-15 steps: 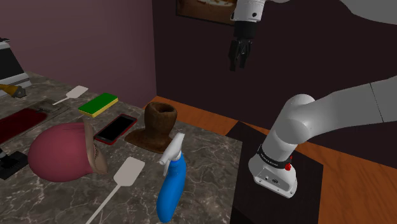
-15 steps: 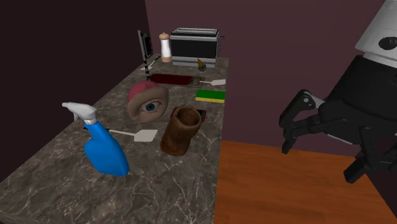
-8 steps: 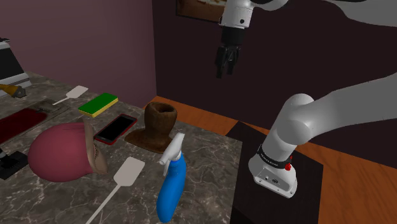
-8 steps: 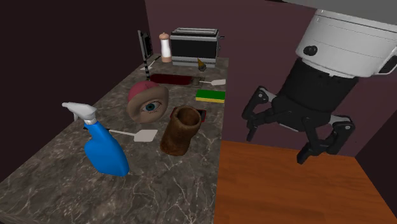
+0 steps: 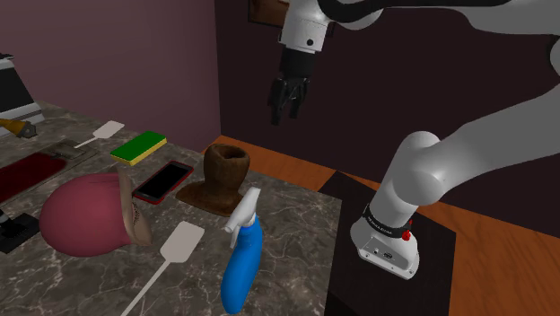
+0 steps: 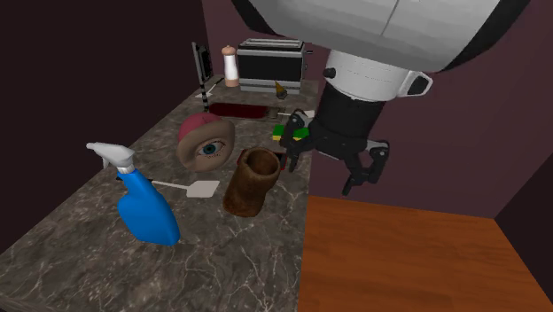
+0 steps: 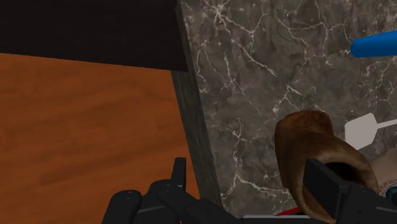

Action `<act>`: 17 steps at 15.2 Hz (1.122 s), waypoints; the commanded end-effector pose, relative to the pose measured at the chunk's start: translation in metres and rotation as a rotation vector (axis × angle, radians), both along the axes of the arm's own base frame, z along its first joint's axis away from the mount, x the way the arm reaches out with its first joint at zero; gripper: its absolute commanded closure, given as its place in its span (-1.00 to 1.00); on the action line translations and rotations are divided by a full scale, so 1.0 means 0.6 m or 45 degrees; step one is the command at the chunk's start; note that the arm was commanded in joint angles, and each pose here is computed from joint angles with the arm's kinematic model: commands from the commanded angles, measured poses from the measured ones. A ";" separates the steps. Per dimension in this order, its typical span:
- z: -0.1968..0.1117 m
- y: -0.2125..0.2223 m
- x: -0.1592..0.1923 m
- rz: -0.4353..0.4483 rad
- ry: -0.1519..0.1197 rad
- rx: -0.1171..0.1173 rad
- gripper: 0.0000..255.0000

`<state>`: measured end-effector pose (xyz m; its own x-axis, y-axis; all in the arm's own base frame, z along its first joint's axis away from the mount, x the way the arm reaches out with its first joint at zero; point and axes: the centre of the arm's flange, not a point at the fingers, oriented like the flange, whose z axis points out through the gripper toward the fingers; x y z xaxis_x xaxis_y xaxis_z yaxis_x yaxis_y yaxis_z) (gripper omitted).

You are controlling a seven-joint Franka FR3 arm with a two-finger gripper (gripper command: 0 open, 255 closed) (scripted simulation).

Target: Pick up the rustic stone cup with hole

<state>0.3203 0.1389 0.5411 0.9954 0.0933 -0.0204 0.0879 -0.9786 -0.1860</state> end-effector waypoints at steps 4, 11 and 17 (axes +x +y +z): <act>-0.020 0.100 0.013 0.032 -0.056 0.030 -1.00; -0.041 0.240 0.035 0.078 -0.134 0.070 -1.00; -0.073 0.281 0.040 0.091 -0.156 0.082 -1.00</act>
